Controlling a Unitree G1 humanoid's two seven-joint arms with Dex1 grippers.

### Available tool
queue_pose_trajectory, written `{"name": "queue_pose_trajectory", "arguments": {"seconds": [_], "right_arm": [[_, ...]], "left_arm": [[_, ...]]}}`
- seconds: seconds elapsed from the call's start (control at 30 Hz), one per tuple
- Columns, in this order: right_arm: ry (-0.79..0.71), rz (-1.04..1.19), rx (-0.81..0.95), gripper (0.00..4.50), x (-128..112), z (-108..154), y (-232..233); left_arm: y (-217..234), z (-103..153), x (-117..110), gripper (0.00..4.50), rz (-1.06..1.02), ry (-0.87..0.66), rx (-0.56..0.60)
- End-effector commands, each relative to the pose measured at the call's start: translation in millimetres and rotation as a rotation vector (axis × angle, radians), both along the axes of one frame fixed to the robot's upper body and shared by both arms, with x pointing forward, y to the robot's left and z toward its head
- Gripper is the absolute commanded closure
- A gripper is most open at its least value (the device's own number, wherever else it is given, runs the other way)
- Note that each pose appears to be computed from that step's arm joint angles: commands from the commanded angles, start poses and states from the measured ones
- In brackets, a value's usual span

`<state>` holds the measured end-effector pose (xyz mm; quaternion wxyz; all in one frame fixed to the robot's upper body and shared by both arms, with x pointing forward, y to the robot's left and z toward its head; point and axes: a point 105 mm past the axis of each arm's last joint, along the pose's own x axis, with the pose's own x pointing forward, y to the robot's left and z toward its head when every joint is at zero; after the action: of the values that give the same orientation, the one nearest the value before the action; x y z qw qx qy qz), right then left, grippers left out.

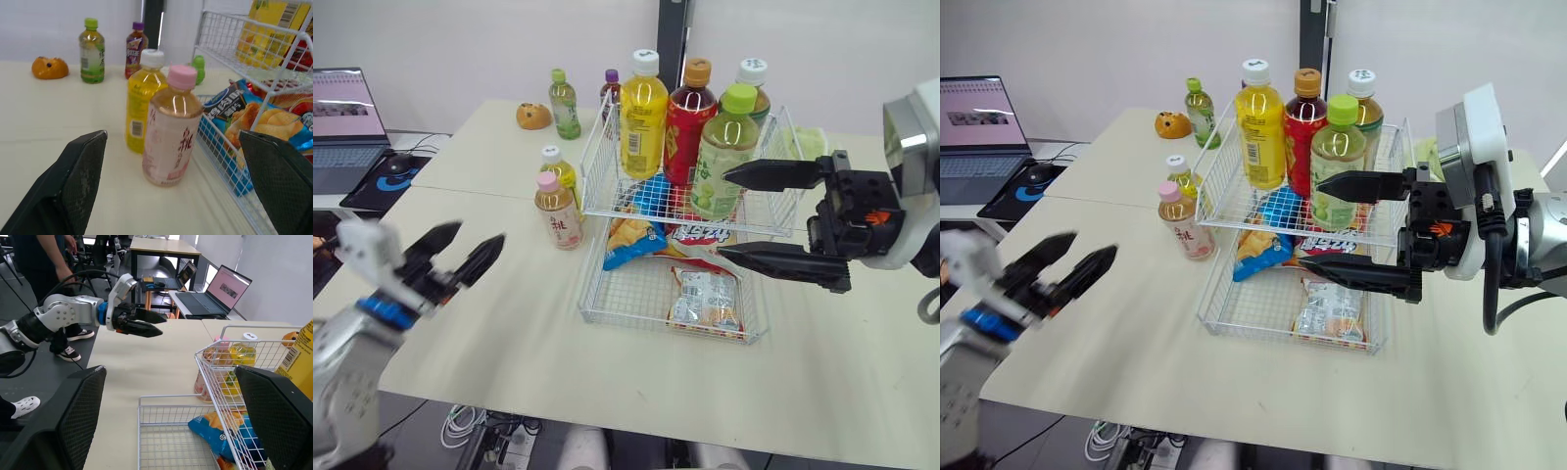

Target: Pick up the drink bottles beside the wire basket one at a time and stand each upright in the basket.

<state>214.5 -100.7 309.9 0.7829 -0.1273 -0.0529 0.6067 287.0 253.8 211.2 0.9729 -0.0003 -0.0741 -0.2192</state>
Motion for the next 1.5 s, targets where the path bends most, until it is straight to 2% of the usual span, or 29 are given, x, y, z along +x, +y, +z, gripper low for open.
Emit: {"name": "queue_pose_trajectory", "arguments": {"seconds": [0.03,0.23,0.47,0.57,0.83,0.93,1.1,1.27,1.4,1.5], "right_arm": [[-0.045,-0.025,0.015,0.0,-7.7,9.3,-2.8],[-0.056,-0.063,0.02,0.0,-15.7,9.0,-5.5],[-0.064,-0.093,0.022,0.0,-22.8,9.4,-8.7],[-0.062,-0.099,0.025,0.0,-18.0,9.3,-6.2],[-0.065,-0.097,0.026,0.0,-13.7,10.4,-2.7],[-0.067,-0.097,0.029,0.0,-12.1,10.8,-1.6],[-0.068,-0.102,0.034,0.0,-8.8,12.4,-3.3],[-0.075,-0.125,0.041,0.0,0.2,14.2,-7.2],[-0.085,-0.137,0.053,0.0,8.5,14.6,-8.9],[-0.094,-0.141,0.056,0.0,11.6,14.4,-9.0]], "left_arm": [[-15.7,8.4,27.6,0.05,-0.001,-0.038,0.05],[-35.9,6.4,67.6,0.05,0.02,-0.065,0.077],[-50.4,7.2,81.7,0.05,0.003,-0.088,0.069],[-50.6,8.7,84.5,0.62,0.005,-0.096,0.074],[-45.6,8.6,88.2,3.12,0.021,-0.091,0.075],[-44.4,13.5,85.4,3.14,0.013,-0.109,0.066],[-42.1,46.1,60.0,3.14,-0.117,-0.174,0.006],[-25.0,106.0,35.5,3.14,-0.203,-0.223,0.083],[-33.3,157.0,11.5,3.14,-0.385,-0.192,0.099],[-41.2,181.1,-2.3,3.14,-0.492,-0.178,0.113]]}}
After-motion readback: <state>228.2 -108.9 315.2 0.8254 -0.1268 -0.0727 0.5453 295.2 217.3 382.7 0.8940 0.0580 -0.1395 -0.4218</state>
